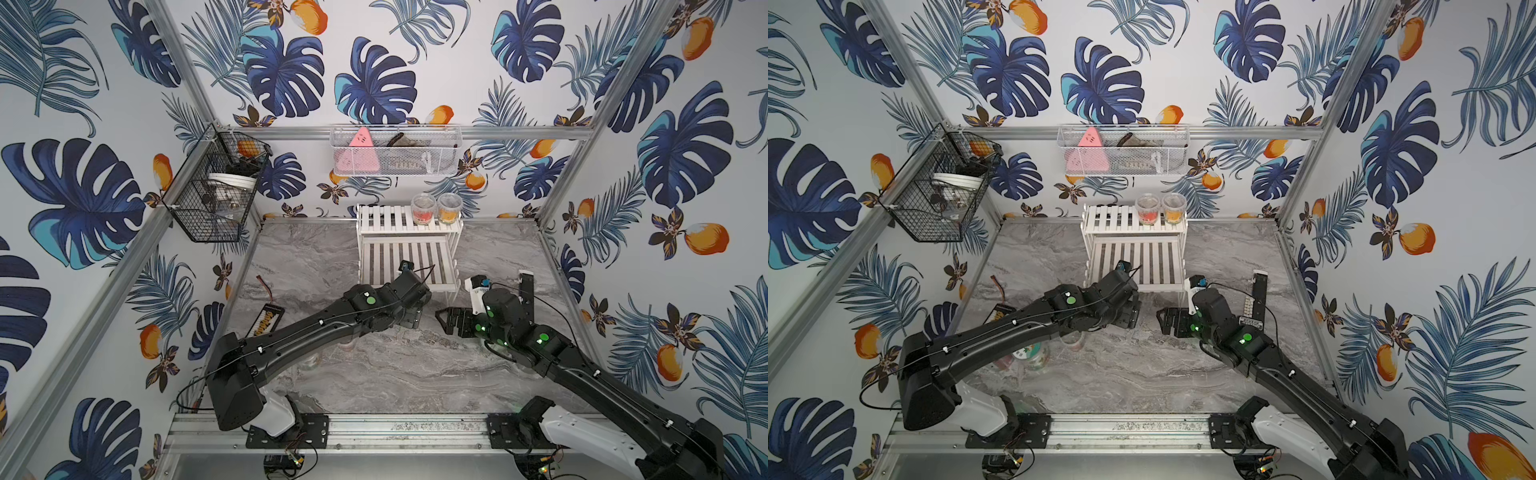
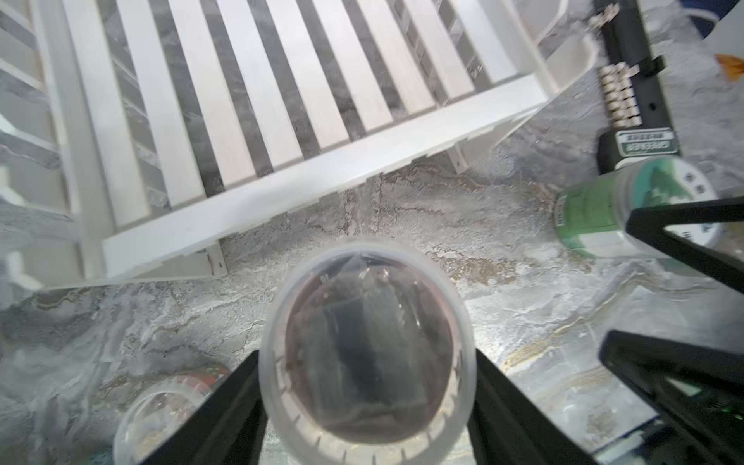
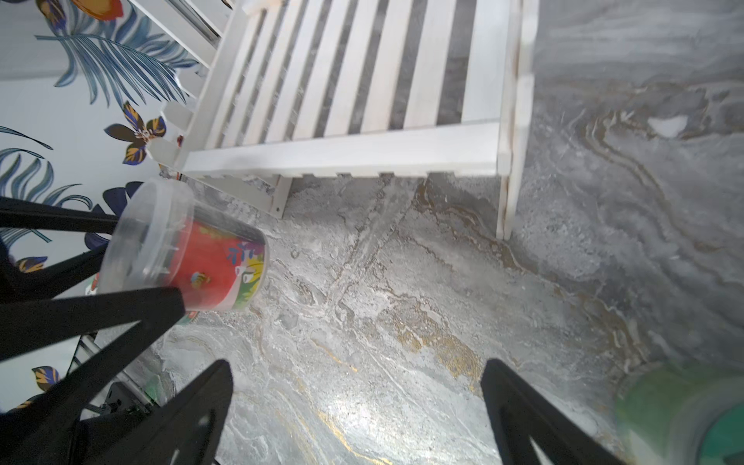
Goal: Place the seed container on the shelf
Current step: Place the seed jar on the shelf.
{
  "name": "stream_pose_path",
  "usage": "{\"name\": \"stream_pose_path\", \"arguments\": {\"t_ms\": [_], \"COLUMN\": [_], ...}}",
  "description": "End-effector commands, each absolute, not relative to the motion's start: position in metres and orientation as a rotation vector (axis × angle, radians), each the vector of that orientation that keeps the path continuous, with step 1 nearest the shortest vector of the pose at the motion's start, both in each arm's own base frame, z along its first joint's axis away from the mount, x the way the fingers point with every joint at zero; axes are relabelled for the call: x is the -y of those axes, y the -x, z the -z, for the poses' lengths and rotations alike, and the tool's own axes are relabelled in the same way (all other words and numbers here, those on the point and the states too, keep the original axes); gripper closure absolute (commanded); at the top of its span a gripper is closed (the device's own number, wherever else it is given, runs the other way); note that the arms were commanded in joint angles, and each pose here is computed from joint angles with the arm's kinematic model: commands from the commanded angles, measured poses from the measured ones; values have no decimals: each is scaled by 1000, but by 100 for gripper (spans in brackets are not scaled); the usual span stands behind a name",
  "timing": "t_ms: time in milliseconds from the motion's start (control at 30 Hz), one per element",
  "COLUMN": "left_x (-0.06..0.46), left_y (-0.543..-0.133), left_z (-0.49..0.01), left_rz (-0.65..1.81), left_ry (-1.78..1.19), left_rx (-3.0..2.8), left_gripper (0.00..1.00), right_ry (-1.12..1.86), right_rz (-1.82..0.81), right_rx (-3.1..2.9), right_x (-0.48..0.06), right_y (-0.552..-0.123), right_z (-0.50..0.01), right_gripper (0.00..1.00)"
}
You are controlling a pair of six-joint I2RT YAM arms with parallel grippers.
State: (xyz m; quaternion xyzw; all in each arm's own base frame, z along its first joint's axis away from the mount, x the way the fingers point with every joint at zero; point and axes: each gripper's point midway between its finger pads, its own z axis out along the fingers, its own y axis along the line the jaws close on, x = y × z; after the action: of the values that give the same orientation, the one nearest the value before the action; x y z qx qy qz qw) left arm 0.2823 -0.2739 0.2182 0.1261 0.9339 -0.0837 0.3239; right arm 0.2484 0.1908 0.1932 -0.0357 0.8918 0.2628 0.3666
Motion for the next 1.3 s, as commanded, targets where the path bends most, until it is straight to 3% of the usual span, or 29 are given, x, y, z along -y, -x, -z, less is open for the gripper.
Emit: {"name": "stream_pose_path", "arguments": {"t_ms": [0,433,700,967,1267], "left_x": [264,242,227,221,225], "left_y": [-284,-359,-411,-454,-470], "left_z": [-247,-343,-369,-365,-351], "left_rz": [158,211,190,178,170], "left_ry": [-369,-261,-178,-141,-158], "left_rx": [-2431,-2304,-2252,-2240,-2255], "left_gripper": [23,25,25,26,27], "right_ry": [129,251,269,244,190], "right_rz": [-622,-682,-679,-677,-735], "right_rx": [-2273,-2078,-2046,-2050,-2050], "right_x": [-185,-213,-229,-233,-230], "right_y": [-252,-285,-307,-320,-333], "right_z": [-209,-295,-304,-296,-295], "right_gripper": [0,0,0,0,0]}}
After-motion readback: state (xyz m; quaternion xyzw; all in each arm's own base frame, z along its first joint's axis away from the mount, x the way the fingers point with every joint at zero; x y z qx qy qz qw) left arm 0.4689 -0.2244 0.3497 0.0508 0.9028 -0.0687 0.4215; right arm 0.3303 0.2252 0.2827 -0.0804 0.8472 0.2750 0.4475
